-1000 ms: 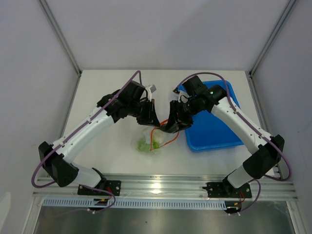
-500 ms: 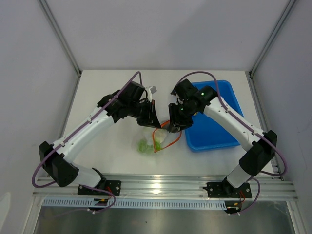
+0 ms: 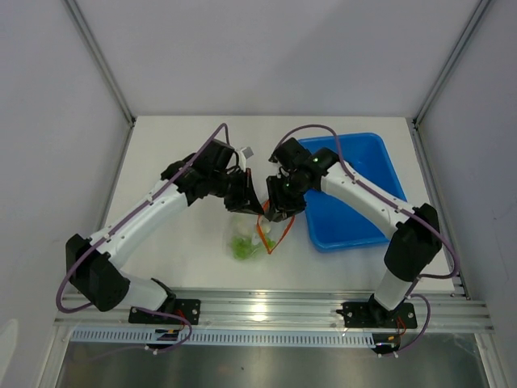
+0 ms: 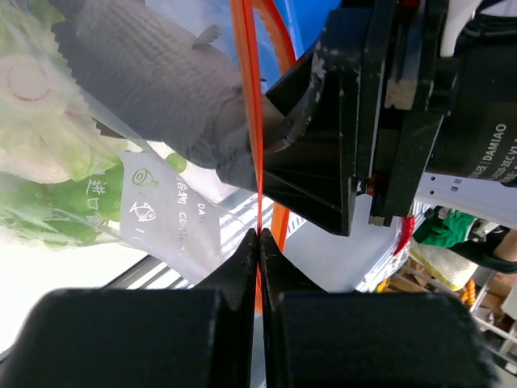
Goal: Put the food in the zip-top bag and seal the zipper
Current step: Place the fake fish in the zipper food storage bag.
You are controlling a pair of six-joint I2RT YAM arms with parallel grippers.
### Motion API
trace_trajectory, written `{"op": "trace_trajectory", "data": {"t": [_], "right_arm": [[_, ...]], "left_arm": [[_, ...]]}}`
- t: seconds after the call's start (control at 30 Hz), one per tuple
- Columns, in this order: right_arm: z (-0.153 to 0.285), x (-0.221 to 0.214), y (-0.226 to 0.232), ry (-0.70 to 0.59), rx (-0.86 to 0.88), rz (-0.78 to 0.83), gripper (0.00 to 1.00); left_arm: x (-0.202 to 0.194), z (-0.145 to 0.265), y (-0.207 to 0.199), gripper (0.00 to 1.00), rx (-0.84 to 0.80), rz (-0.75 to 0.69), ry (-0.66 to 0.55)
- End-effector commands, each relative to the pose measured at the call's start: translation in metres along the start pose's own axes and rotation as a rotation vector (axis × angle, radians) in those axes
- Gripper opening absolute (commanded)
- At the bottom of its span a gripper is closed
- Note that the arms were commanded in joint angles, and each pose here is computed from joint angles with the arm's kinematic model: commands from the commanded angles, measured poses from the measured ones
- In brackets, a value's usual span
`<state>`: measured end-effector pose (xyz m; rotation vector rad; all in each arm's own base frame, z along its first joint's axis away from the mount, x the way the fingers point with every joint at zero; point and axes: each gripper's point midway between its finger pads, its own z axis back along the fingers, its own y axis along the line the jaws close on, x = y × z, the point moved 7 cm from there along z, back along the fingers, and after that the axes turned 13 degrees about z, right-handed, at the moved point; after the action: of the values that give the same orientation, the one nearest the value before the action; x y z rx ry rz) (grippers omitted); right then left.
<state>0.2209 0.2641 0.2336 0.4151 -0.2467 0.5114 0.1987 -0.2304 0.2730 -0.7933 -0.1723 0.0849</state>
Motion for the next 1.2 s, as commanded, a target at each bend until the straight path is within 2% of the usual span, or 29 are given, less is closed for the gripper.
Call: {"op": "trace_trajectory", "data": {"t": [0.0, 0.07, 0.1, 0.27, 0.33, 0.37, 0.4, 0.43, 0.57, 0.73, 0.83, 1.0, 1.17], "right_arm": [[-0.01, 0.005, 0.009, 0.006, 0.075, 0.051, 0.23], [-0.01, 0.002, 0.014, 0.038, 0.122, 0.065, 0.28], [-0.01, 0.0, 0.016, 0.06, 0.161, 0.086, 0.36], [0.005, -0.01, 0.025, 0.118, 0.262, 0.128, 0.55], [0.014, -0.011, 0.03, 0.096, 0.298, 0.144, 0.66], [0.017, -0.011, 0.03, 0.085, 0.303, 0.152, 0.76], [0.019, -0.01, 0.032, 0.072, 0.31, 0.158, 0.78], [0.021, -0.009, 0.033, 0.059, 0.319, 0.167, 0.86], [0.026, -0.004, 0.033, 0.045, 0.307, 0.178, 0.93], [0.048, 0.013, 0.025, -0.045, 0.198, 0.16, 0.9], [0.067, 0.03, 0.013, -0.144, 0.113, 0.127, 0.87], [0.095, 0.048, -0.028, -0.301, -0.075, 0.032, 0.82], [0.095, 0.053, -0.065, -0.362, -0.225, -0.062, 0.82]], "left_arm": [[0.001, 0.009, 0.0, 0.01, -0.074, 0.04, -0.012], [0.006, 0.012, 0.001, 0.01, -0.106, 0.066, -0.03], [0.003, 0.009, 0.007, 0.01, -0.109, 0.09, -0.01], [0.009, 0.011, 0.015, 0.0, -0.146, 0.144, -0.017], [0.011, 0.011, 0.015, 0.01, -0.144, 0.141, -0.022], [0.011, 0.011, 0.015, 0.01, -0.142, 0.14, -0.021], [0.012, 0.01, 0.015, 0.0, -0.14, 0.142, -0.019], [0.013, 0.01, 0.015, 0.0, -0.141, 0.142, -0.019], [0.015, 0.009, 0.015, 0.01, -0.138, 0.141, -0.018], [0.016, 0.015, 0.015, 0.01, -0.112, 0.118, -0.042], [0.015, 0.017, 0.017, 0.01, -0.101, 0.118, -0.05], [0.012, 0.019, 0.021, 0.01, -0.091, 0.113, -0.056], [0.01, 0.022, 0.023, 0.01, -0.082, 0.108, -0.061]]}}
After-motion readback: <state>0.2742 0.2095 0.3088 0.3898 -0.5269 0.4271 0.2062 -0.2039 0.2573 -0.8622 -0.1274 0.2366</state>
